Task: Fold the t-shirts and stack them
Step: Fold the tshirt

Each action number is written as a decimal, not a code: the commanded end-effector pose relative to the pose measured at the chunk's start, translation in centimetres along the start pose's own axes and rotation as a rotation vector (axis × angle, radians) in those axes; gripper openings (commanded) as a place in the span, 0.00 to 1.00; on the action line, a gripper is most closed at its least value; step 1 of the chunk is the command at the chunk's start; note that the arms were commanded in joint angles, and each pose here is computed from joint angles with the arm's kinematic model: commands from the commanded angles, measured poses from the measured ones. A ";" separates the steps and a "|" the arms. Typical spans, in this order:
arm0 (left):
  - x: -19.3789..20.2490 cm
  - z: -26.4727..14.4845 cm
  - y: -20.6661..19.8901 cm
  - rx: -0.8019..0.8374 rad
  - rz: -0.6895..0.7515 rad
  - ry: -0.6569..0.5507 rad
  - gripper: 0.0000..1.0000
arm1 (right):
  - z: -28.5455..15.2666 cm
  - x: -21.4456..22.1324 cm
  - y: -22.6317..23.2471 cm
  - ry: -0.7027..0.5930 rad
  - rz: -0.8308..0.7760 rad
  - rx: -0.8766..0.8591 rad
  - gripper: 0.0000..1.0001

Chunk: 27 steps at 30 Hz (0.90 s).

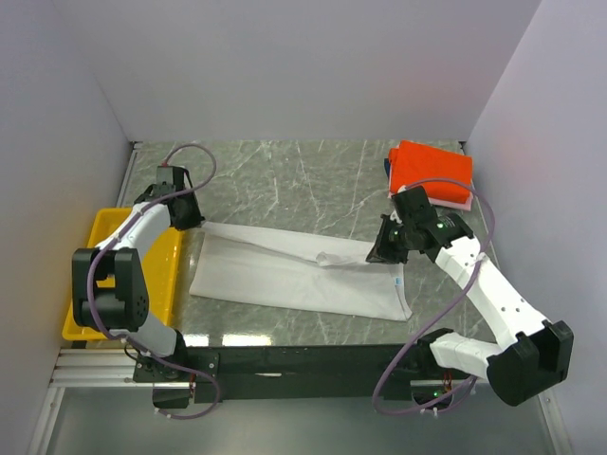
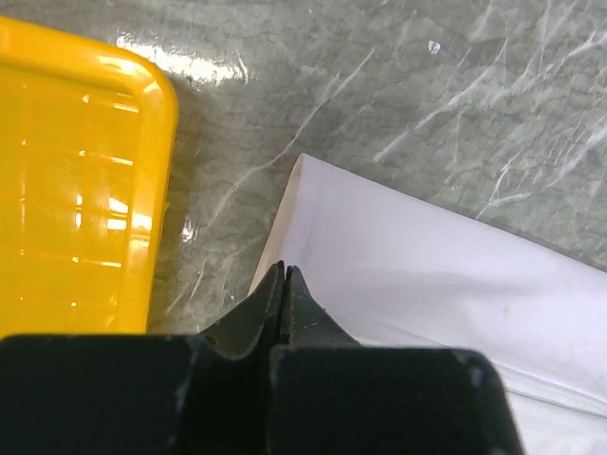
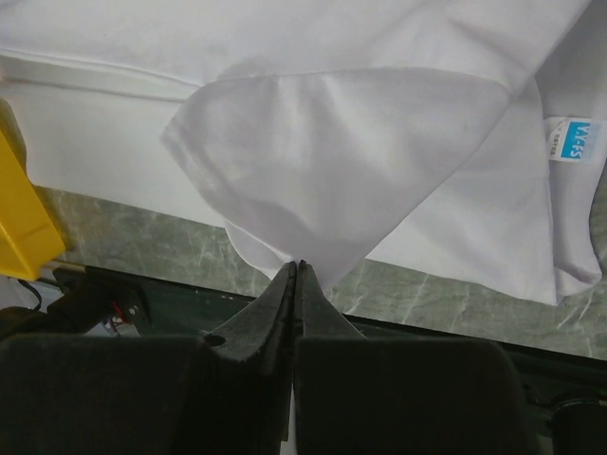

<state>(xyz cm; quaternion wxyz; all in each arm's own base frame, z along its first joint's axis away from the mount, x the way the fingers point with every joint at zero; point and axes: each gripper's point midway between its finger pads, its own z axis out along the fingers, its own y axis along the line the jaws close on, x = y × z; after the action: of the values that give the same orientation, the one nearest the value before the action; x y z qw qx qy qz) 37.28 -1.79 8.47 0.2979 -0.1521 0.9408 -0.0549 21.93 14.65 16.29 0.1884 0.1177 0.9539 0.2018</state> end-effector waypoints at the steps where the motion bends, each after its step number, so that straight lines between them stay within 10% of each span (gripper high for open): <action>1: -0.9 -1.2 0.4 -0.020 -0.005 -0.062 0.00 | -0.3 0.8 -0.4 -0.004 0.005 0.000 0.00; 27: 4.3 -0.1 2.9 -0.125 -0.041 0.081 0.00 | 4.2 7.3 -3.4 0.140 -0.020 0.059 0.00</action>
<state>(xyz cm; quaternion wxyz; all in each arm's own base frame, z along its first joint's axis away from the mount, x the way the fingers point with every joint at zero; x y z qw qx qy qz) 33.70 -0.81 6.24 0.2579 -0.1779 0.9494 -0.0224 16.28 14.83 9.09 0.1063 0.1035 0.9733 0.1754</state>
